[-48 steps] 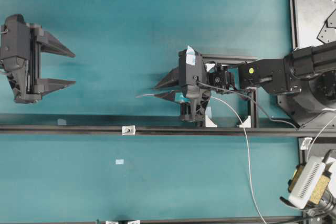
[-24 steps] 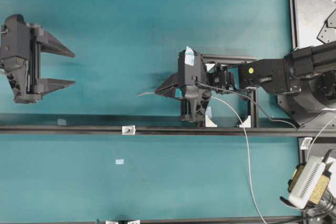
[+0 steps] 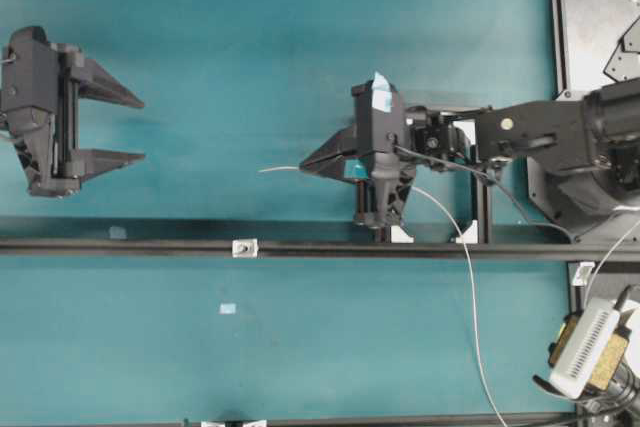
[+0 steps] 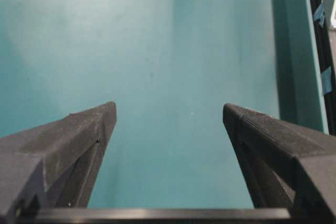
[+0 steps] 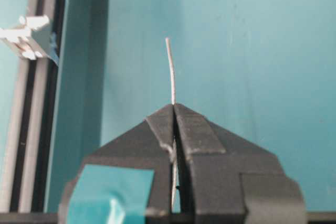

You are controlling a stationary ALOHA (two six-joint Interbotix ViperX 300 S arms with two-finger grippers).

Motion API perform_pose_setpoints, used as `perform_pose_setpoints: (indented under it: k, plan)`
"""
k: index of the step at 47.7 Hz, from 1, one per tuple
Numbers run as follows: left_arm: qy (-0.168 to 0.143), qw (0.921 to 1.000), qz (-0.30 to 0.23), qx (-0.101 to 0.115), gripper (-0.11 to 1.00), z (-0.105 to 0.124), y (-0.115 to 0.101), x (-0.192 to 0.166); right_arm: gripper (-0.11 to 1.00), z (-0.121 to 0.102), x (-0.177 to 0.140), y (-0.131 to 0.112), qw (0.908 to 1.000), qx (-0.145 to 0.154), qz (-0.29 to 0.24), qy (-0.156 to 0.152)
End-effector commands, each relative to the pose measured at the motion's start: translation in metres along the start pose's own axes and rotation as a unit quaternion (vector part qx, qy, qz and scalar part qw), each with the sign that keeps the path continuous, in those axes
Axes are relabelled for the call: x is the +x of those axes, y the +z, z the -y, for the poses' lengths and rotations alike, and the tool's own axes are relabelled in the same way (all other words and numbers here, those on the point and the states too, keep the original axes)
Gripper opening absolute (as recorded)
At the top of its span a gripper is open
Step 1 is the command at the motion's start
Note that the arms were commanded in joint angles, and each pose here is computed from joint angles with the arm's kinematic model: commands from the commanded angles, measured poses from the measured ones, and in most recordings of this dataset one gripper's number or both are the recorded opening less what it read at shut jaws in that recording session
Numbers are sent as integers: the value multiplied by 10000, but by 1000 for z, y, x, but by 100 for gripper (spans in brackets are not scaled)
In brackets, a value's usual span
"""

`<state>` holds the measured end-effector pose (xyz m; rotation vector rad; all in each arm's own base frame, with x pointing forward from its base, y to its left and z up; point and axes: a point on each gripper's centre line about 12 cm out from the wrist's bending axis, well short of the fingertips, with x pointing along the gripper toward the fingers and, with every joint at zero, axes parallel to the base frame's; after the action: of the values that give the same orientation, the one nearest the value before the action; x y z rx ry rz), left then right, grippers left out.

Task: Insert the wire into the hole on the right side and pull it with the left arm.
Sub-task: 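Lift the wire and carry it down toward the white bracket on the rail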

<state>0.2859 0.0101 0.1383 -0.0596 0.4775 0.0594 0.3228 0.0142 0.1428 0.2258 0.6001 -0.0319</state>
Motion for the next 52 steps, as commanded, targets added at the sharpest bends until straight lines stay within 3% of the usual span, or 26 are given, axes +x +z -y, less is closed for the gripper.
perform_pose_setpoints:
  k: [1,31,42,52]
  plan:
    - [4,9998,184,-17,56,0,12,2,0,-2,-10,13,9998,-6,181,34]
    - [-34,9994,344,-7,56,2,24,4,0,4,-48,38,9994,59,333,-104]
    - [-179,9993,328,20,56,13,21,11,0,6,-50,24,9990,164,418,-56]
    - [-317,9963,659,-454,56,19,12,17,0,-5,-54,8,9953,325,867,283]
